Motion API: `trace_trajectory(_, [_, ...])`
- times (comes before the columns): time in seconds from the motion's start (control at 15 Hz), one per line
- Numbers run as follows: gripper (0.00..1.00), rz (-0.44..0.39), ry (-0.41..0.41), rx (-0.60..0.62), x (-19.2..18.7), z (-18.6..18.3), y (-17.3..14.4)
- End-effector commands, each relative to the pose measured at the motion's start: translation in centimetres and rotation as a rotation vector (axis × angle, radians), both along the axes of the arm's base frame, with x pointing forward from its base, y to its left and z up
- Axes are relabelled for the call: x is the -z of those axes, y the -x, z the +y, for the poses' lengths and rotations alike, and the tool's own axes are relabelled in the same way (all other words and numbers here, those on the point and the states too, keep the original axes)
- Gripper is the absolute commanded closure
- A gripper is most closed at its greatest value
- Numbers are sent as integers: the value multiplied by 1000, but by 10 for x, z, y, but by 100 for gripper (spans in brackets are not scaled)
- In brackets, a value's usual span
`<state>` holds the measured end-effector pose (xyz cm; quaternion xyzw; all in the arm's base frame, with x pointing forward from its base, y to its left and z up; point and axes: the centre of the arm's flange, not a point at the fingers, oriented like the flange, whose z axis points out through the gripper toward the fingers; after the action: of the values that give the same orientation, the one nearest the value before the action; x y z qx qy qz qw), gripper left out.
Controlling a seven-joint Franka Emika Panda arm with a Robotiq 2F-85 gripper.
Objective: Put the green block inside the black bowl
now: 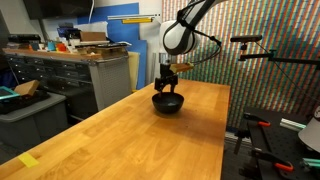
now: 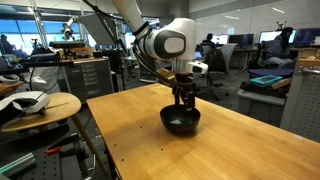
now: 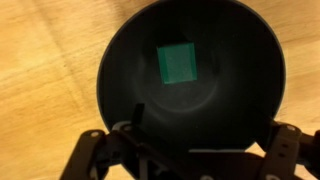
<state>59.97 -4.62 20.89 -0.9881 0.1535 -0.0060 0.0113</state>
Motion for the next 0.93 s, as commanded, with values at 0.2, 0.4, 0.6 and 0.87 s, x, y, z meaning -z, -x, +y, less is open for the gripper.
trace_trajectory(0.2, [0,-30,-22,-28,-46,7,7])
trace_trajectory(0.4, [0,-32,-32,-32,-61,13,9])
trace_trajectory(0.6, [0,-36,-36,-42,-74,19,14])
trace_trajectory(0.87, [0,-40,-37,-57,-88,26,20])
